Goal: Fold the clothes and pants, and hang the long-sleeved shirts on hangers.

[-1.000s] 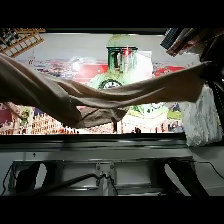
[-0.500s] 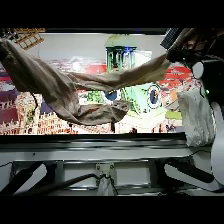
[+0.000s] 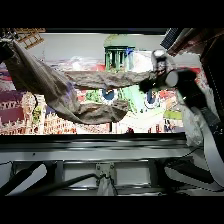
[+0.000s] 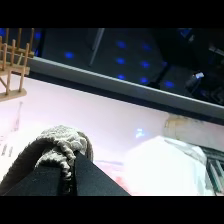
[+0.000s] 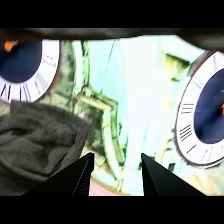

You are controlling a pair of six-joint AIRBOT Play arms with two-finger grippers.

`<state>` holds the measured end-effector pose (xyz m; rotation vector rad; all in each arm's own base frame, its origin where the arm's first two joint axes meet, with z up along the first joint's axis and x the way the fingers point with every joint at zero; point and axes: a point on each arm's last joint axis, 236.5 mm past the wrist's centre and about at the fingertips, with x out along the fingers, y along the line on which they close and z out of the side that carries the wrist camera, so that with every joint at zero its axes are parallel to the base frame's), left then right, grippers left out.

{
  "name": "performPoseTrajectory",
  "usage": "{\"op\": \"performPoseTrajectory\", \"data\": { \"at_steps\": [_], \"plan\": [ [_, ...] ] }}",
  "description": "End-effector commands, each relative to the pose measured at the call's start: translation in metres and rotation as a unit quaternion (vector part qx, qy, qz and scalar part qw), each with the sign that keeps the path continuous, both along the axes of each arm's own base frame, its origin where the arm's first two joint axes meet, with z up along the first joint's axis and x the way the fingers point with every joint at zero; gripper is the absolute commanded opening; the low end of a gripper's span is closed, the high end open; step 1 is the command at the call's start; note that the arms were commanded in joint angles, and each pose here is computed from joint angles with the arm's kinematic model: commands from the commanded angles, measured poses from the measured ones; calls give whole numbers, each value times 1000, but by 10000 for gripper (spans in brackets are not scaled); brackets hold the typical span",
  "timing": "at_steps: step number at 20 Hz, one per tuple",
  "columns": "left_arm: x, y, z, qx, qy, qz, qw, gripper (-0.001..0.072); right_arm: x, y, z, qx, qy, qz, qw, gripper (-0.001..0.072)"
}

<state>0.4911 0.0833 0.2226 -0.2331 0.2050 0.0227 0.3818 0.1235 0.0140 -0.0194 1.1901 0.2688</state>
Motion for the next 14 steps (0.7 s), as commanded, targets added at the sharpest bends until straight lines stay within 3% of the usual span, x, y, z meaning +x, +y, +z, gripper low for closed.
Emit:
{"op": "performPoseTrajectory", "data": {
  "at_steps": [1, 4, 10, 14],
  "plan": [
    [0, -1, -1, 2, 2, -3, 1000, 13, -51, 44, -43, 13, 59, 63, 996, 371],
    [1, -3, -9, 11, 15, -11, 1000, 12, -64, 66, -56, 7, 47, 115, 992, 372],
    [-51, -35, -91, 98, 197, -143, 965, 11, -61, 76, -56, 13, 33, 118, 992, 370],
    [-108, 11, -138, 149, 292, -74, 942, 11, -65, 71, -58, 3, 42, 123, 992, 370]
  ]
}}
